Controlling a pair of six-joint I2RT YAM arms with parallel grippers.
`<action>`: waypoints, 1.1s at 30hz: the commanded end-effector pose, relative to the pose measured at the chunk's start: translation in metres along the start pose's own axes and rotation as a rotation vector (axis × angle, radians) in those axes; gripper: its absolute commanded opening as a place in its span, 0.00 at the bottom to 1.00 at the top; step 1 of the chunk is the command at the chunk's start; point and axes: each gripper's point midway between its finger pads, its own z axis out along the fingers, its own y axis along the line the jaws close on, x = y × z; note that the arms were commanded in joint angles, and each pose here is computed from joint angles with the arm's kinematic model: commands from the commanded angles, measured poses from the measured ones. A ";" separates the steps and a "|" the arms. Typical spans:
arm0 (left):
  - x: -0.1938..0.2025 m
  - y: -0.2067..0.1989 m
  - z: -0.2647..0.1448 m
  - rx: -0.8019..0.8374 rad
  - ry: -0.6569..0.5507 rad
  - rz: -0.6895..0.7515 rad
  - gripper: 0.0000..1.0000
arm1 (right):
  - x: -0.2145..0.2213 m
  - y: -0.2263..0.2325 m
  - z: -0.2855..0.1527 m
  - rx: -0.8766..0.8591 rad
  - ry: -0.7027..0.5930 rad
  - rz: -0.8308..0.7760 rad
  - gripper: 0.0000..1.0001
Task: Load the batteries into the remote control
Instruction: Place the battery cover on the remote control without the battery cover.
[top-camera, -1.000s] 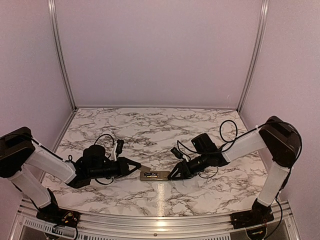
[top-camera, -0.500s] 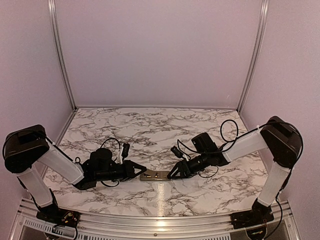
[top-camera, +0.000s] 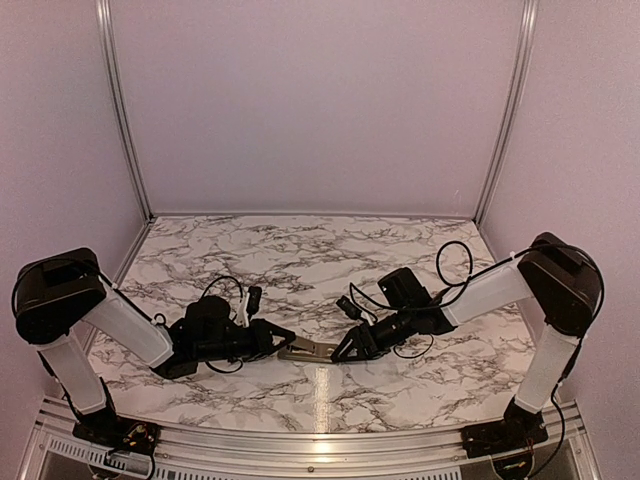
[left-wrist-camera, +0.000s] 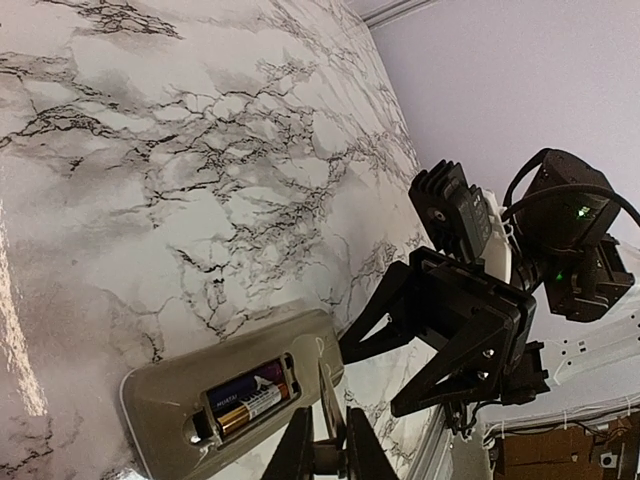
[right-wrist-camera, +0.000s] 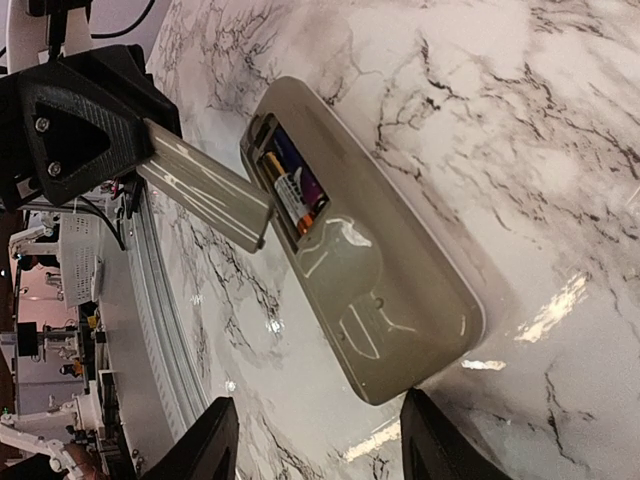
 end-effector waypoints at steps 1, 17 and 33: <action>-0.002 0.000 0.008 -0.026 0.003 0.032 0.09 | -0.009 0.006 0.003 -0.008 -0.014 -0.030 0.53; 0.001 0.011 0.011 -0.089 0.021 0.041 0.09 | -0.012 0.007 0.000 0.007 -0.017 -0.044 0.54; 0.008 0.014 0.021 -0.110 0.060 0.049 0.09 | -0.013 0.008 0.001 0.003 -0.016 -0.048 0.55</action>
